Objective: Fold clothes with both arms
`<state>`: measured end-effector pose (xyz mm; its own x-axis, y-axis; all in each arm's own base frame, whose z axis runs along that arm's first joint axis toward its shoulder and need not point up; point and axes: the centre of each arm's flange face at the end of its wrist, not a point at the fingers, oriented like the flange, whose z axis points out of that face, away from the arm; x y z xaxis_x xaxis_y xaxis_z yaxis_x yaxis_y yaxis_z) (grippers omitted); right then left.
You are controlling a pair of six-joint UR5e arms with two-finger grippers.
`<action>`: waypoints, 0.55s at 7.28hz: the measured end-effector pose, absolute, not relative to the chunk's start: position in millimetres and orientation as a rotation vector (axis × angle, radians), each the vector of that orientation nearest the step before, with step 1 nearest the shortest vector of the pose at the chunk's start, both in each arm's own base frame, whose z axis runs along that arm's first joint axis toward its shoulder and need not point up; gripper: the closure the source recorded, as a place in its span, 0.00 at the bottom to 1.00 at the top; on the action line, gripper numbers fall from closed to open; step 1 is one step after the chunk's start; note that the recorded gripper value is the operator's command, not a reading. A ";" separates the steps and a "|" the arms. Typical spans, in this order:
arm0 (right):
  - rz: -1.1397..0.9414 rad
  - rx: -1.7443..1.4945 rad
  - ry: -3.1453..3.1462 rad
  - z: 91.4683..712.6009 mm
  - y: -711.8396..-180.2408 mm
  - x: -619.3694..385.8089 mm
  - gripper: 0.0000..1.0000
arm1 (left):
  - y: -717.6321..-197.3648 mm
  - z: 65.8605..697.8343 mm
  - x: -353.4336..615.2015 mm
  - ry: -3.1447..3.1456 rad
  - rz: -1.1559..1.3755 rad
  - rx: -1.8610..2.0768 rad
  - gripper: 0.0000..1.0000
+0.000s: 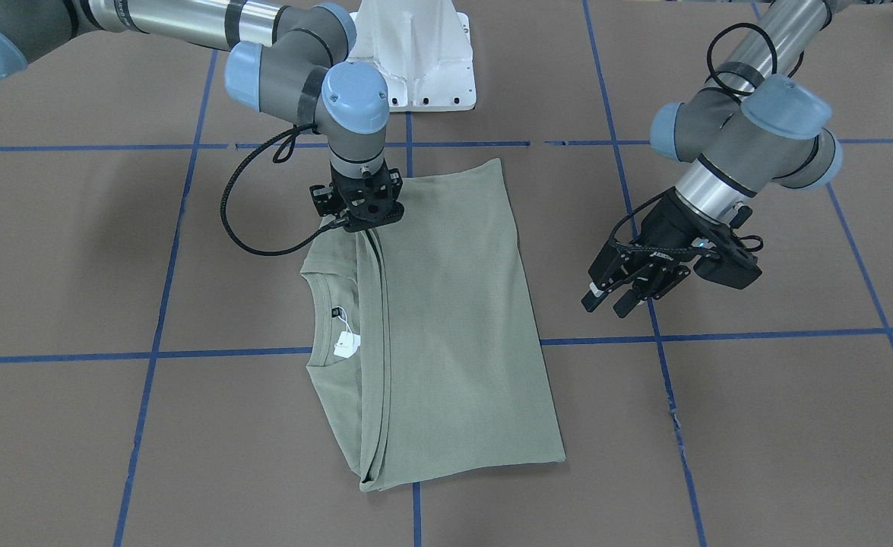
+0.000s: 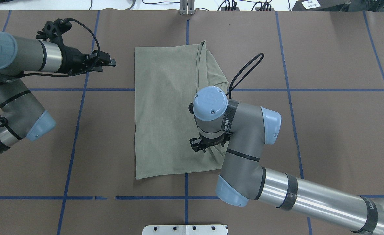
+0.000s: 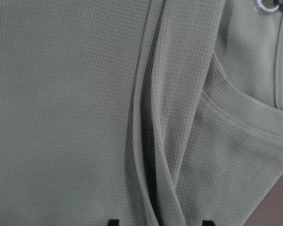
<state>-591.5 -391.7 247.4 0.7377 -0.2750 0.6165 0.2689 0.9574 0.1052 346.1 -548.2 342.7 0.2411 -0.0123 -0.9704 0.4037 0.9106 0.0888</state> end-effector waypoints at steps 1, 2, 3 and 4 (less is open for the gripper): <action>-0.298 -0.003 -0.685 249.0 -392.4 -590.1 1.00 | -548.3 342.6 346.1 1.303 -0.293 0.353 0.34; -0.297 -0.013 -0.691 250.7 -393.9 -586.6 1.00 | -548.2 342.5 346.3 1.304 -0.292 0.353 0.34; -0.293 -0.029 -0.707 251.0 -399.1 -578.0 1.00 | -548.0 342.5 346.5 1.304 -0.295 0.350 0.35; -0.287 -0.043 -0.722 253.8 -404.2 -565.6 1.00 | -548.0 342.2 346.7 1.307 -0.303 0.344 0.35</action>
